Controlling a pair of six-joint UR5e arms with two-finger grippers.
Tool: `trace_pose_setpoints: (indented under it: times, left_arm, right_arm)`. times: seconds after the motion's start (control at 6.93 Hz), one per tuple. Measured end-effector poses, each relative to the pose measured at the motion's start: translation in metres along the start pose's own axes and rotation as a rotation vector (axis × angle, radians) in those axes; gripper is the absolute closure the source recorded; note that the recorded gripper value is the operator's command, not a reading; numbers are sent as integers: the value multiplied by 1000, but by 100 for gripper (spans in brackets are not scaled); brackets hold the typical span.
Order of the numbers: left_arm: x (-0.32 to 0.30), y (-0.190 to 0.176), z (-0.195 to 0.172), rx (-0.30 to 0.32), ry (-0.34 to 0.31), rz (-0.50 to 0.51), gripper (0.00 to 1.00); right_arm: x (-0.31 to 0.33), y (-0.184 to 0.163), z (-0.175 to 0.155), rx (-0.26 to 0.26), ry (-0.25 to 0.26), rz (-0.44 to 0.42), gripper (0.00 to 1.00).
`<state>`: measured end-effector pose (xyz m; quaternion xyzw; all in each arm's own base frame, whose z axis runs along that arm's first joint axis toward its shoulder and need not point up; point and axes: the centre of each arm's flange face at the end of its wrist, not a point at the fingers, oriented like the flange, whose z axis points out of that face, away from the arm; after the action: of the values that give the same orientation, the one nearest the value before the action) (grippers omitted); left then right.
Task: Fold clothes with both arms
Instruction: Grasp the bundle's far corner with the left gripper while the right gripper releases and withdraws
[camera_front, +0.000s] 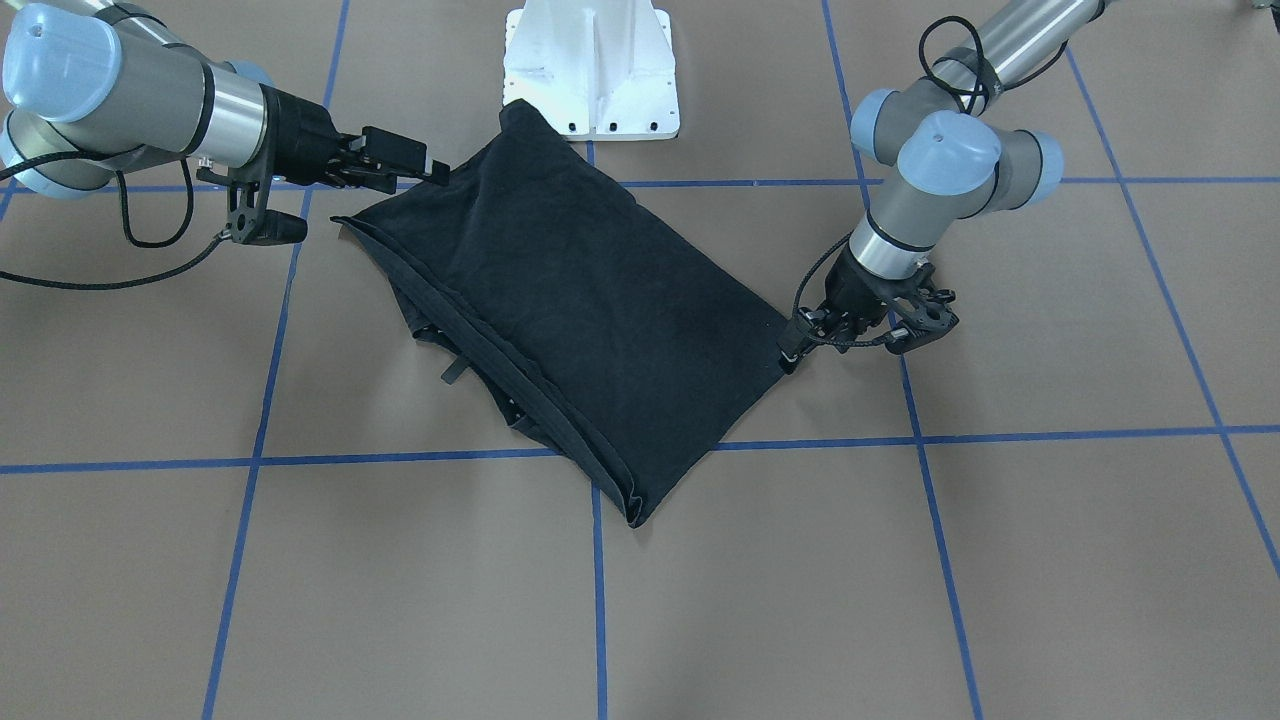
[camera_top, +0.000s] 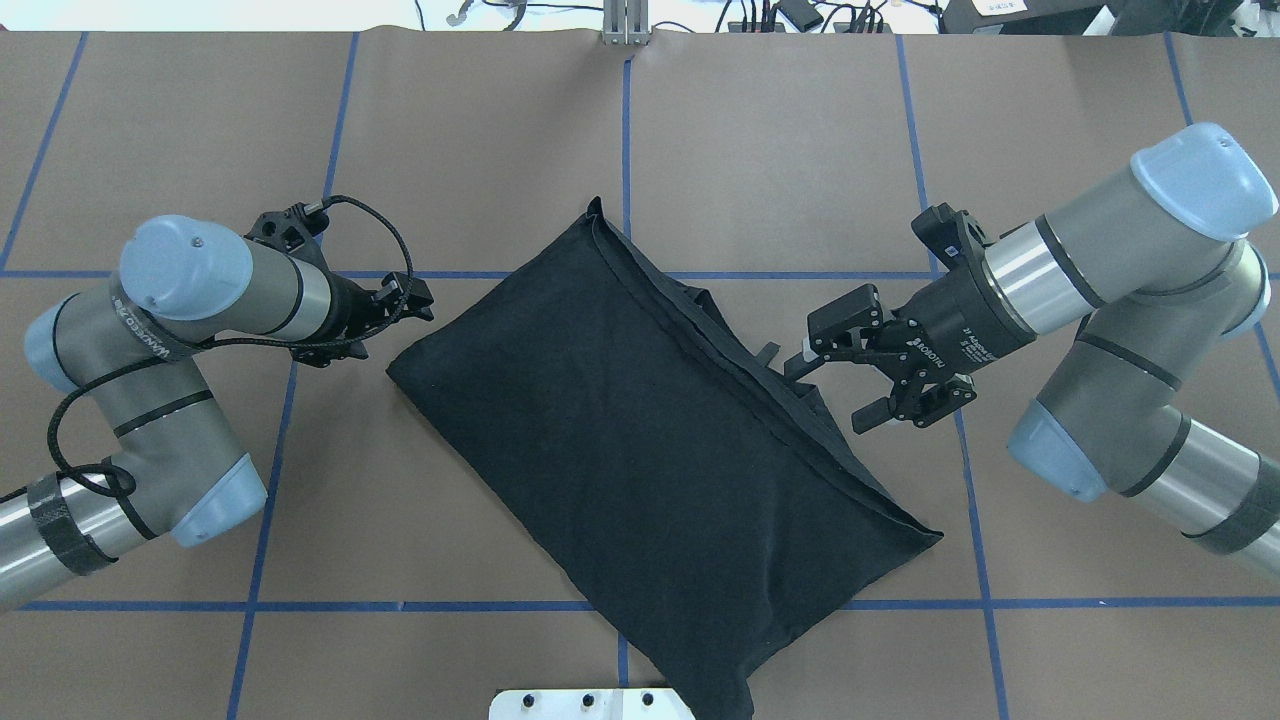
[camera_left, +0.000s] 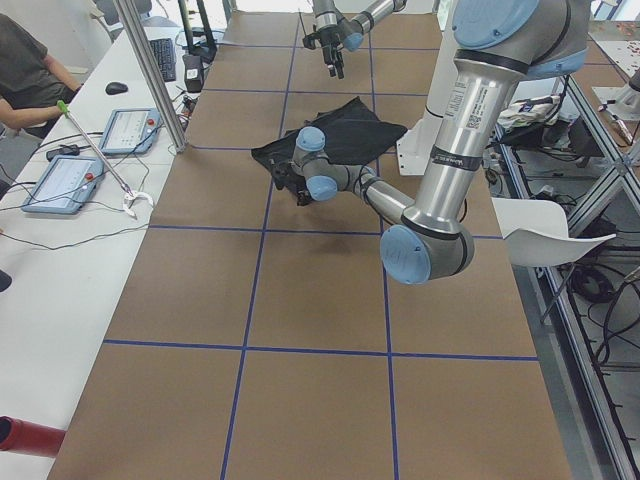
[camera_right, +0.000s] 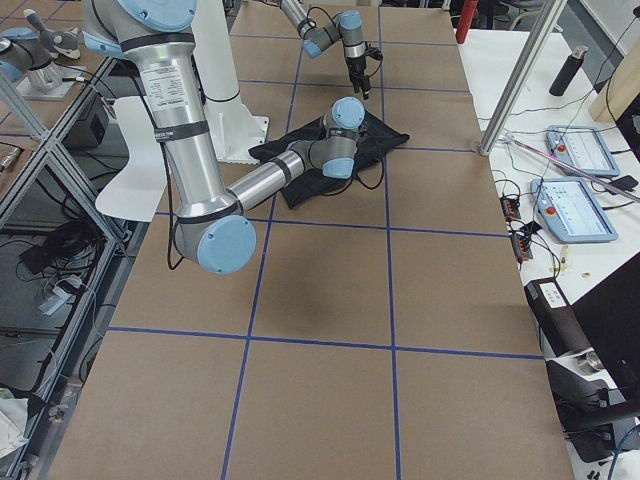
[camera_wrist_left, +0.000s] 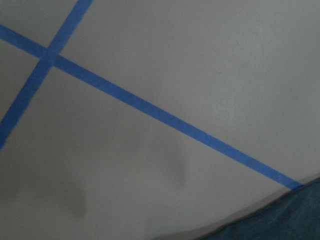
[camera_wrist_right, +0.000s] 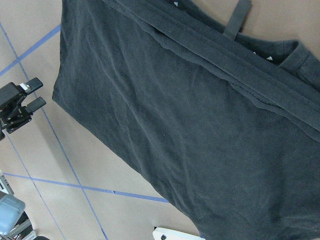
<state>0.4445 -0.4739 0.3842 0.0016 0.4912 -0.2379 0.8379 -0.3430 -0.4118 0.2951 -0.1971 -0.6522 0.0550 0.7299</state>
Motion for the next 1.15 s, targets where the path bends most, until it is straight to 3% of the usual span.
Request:
trace_pose_setpoints:
  times: [0.29,0.58,0.72,1.15]
  left_arm:
    - [-1,16,9,-20,-10,11,1]
    - [-2,25,13,-33,-16,17,18]
    - [-2,26,14,-35,-19,17,31]
    - [-4,27,16,-38,-23,19,100]
  right_arm:
    - [0,-2,-2,12,-4,-2,0]
    - [-1,-3,-4,18,-6,-1,0]
    - [-1,-4,-5,20,-7,-1,0]
    - [0,-5,-6,22,-6,1,0]
